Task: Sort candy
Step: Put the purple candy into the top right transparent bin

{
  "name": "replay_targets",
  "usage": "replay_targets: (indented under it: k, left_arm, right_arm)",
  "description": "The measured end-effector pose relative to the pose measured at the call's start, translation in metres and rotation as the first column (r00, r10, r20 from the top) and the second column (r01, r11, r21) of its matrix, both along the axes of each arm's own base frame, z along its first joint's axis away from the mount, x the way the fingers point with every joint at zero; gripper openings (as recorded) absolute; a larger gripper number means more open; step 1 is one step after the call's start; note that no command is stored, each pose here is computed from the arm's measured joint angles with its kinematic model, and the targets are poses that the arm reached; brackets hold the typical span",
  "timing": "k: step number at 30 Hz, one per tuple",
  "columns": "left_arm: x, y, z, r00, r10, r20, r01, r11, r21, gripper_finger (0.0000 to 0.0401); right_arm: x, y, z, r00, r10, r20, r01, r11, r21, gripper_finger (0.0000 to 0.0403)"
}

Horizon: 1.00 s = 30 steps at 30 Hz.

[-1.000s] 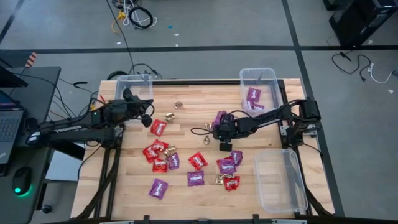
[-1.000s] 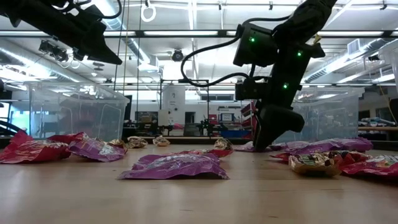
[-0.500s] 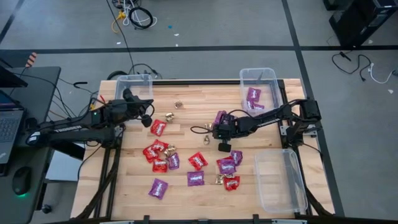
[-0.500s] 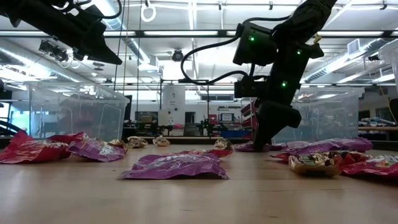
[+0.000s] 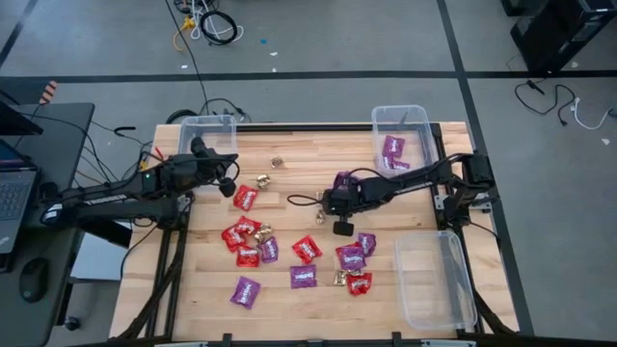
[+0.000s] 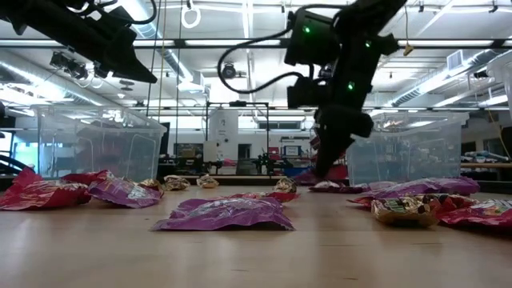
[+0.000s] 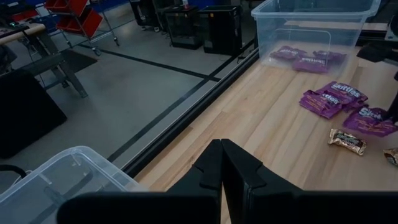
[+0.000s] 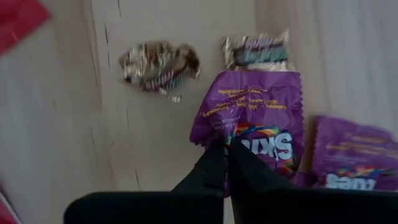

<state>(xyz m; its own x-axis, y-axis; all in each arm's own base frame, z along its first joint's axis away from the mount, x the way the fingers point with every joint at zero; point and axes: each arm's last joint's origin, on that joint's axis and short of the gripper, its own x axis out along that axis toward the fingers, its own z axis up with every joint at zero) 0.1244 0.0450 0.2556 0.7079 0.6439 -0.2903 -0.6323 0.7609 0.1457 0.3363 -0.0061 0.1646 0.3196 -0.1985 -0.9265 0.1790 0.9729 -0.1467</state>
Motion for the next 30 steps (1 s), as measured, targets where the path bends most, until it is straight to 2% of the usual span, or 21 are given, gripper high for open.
replay_targets:
  k: [6, 11, 20, 25, 30]
  left_arm:
    - [0.0, 0.0, 0.0, 1.0, 0.0, -0.006, 0.0, 1.0, -0.001, 0.0009]
    - [-0.001, 0.0, -0.002, 1.0, 0.0, -0.021, 0.0, 1.0, -0.005, 0.0009]
    - [-0.001, 0.0, -0.002, 1.0, 0.0, -0.021, 0.0, 1.0, -0.006, 0.0009]
    - [-0.001, 0.0, -0.002, 1.0, 0.001, -0.02, -0.001, 1.0, -0.007, 0.0009]
    - [-0.001, 0.0, -0.002, 1.0, 0.001, -0.02, -0.001, 1.0, -0.007, 0.0009]
  right_arm:
    - [0.009, 0.0, 0.023, 1.0, 0.02, -0.002, -0.02, 1.0, -0.014, 0.0]
    - [0.01, 0.0, 0.049, 0.996, 0.074, 0.056, -0.072, 0.997, -0.037, 0.0]
    - [-0.019, -0.016, 0.113, 0.966, 0.071, 0.248, -0.053, 0.996, -0.078, 0.0]
    - [-0.048, -0.03, 0.15, 0.934, -0.021, 0.357, 0.072, 0.989, -0.13, 0.0]
    - [-0.085, -0.051, 0.179, 0.862, -0.226, 0.454, 0.296, 0.951, -0.088, 0.0]
